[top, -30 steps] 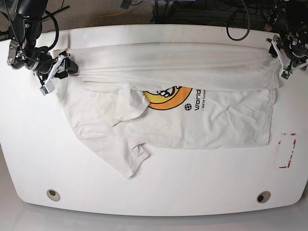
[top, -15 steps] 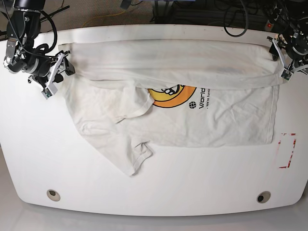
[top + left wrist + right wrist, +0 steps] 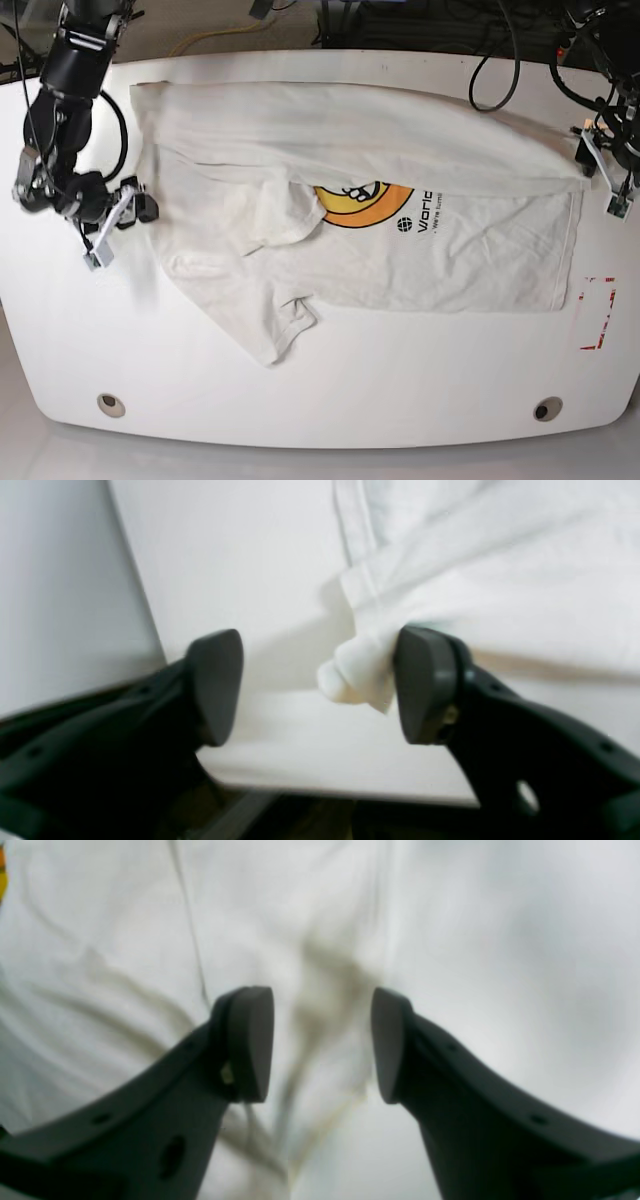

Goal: Fold the T-shirt properly
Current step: 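Pinch the folded edge with both grippers and pull it taut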

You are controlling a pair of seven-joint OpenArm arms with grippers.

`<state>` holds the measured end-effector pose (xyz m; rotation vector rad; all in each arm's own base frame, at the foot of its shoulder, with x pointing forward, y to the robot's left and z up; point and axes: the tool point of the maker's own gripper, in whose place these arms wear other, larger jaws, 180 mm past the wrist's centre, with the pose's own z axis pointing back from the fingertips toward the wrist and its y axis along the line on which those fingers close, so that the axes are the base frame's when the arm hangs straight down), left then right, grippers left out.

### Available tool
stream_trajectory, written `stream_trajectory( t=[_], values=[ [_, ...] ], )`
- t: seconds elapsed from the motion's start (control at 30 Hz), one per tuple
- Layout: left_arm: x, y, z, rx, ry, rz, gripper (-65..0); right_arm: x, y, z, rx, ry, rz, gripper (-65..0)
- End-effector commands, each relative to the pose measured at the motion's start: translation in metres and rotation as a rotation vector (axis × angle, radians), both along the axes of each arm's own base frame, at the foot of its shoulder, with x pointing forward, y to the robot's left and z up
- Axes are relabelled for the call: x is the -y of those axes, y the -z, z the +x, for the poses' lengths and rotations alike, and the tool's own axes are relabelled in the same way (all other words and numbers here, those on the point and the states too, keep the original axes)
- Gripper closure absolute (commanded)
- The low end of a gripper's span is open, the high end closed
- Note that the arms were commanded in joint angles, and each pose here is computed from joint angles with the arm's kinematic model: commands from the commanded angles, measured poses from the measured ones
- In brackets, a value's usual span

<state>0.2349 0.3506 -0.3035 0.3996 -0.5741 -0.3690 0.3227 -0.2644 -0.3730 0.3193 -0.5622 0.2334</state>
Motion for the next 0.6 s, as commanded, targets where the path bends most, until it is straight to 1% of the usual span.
stream_trajectory(
  t=[0.0,0.07,0.2,0.23,0.37,0.47,0.57],
  values=[
    [0.006,-0.018,0.021,0.083,-0.004,-0.013,-47.6,0.006,-0.030,0.038,0.125,0.022,0.036,-30.0],
    [0.007,-0.022,0.028,0.096,-0.016,-0.020,-48.2,0.013,-0.033,0.054,0.133,0.035,0.016,-30.0],
    [0.005,-0.024,0.029,0.074,-0.047,-0.019,-48.3,0.020,-0.023,0.076,0.126,0.078,-0.009,-30.0],
    [0.004,-0.025,0.028,0.069,-0.051,-0.015,-48.3,0.021,-0.023,0.085,0.138,0.090,-0.016,-30.0],
    [0.002,-0.023,0.025,0.061,-0.057,-0.011,-48.1,0.029,-0.015,0.092,0.116,0.113,-0.040,-30.0],
    [0.001,-0.018,0.018,0.039,-0.058,-0.008,-47.9,0.026,-0.018,0.098,0.140,0.117,-0.029,-30.0],
    [-0.008,-0.019,0.012,0.039,-0.089,-0.005,-47.9,0.025,-0.020,0.100,0.151,0.117,-0.028,-30.0]
  ],
)
